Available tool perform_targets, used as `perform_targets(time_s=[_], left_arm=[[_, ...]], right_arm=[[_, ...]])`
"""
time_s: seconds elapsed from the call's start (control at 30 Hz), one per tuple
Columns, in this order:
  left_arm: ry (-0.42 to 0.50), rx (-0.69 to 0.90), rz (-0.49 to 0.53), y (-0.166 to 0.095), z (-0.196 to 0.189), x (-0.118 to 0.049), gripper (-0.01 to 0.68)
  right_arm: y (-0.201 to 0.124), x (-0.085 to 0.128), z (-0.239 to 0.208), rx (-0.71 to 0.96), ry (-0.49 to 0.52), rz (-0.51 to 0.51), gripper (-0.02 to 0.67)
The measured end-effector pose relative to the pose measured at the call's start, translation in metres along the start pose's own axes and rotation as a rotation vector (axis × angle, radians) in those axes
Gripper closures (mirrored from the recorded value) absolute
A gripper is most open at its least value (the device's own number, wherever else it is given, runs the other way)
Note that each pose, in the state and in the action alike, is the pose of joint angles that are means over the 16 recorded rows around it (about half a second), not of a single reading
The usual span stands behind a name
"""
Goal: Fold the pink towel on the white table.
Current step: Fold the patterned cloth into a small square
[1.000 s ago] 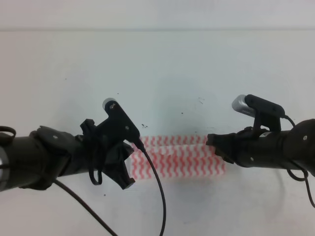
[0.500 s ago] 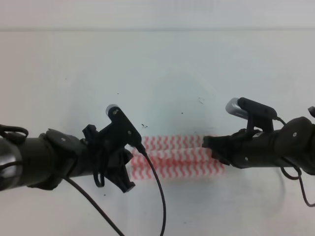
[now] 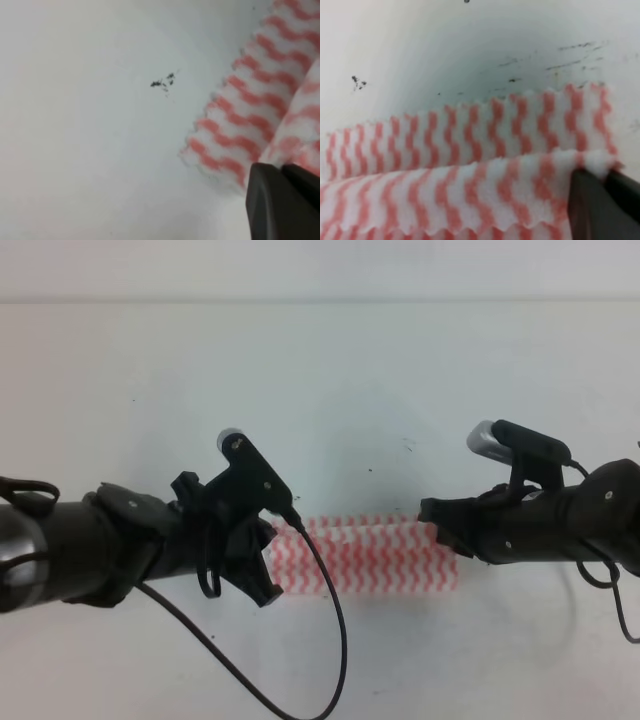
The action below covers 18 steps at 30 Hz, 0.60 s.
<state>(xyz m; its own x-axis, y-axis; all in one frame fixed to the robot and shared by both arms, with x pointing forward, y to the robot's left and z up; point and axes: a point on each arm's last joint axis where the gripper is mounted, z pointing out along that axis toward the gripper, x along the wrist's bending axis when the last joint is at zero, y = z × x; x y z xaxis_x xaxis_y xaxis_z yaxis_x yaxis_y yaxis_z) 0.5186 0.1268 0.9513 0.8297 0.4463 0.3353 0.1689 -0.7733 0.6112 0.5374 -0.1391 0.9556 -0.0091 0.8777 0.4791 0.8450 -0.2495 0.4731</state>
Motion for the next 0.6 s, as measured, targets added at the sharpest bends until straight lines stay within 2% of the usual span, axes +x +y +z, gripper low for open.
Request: perform_targets(time_s=[0.6], left_arm=[[0.005,0.013,-0.006,-0.001,0.007,0.002,0.677]], right_arm=[[0.008,0.003,0.011,0.021,0.008,-0.021,0.665]])
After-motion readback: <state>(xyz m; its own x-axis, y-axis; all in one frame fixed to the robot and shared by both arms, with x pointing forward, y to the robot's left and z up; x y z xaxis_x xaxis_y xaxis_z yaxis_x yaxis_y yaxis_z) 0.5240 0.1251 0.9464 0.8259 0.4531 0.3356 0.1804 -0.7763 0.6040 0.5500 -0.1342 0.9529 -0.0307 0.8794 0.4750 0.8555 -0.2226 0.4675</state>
